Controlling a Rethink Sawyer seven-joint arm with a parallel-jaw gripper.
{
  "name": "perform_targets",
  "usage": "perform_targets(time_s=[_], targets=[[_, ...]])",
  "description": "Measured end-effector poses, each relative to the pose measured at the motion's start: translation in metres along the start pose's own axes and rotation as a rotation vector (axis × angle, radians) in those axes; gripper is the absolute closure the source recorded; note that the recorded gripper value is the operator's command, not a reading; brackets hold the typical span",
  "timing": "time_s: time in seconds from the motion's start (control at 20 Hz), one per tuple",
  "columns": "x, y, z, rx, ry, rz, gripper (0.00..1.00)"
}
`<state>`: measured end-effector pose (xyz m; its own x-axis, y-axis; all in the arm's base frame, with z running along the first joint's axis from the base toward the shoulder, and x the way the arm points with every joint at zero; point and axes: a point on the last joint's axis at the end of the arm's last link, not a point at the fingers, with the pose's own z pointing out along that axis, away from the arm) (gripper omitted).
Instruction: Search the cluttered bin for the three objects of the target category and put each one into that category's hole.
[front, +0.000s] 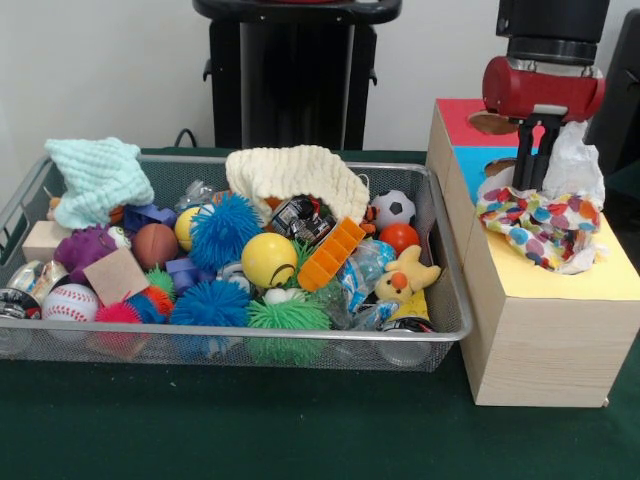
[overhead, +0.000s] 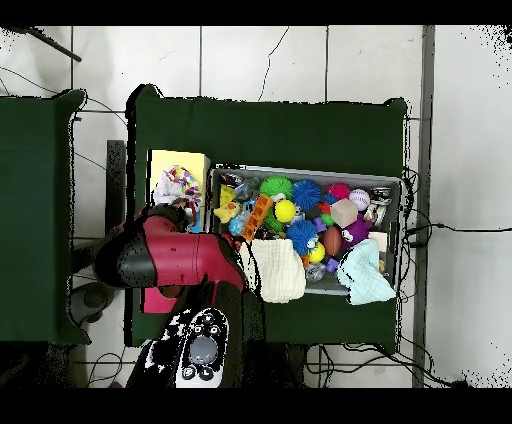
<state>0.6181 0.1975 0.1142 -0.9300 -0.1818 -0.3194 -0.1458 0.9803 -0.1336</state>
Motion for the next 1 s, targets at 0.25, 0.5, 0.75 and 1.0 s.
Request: perform_targets(time_s=[0.25, 0.5, 0.75, 1.0], targets=[[-0.002, 0.0, -0.003, 0.0, -0.006, 0.001, 1.0], [-0.004, 0.002, -0.004, -0.002, -0.01, 0.002, 1.0], [-0.011, 0.011, -0.008, -0.01, -0.024, 0.002, 1.0], [-0.024, 0.024, -0.013, -0.021, -0.047, 0.001, 1.0]])
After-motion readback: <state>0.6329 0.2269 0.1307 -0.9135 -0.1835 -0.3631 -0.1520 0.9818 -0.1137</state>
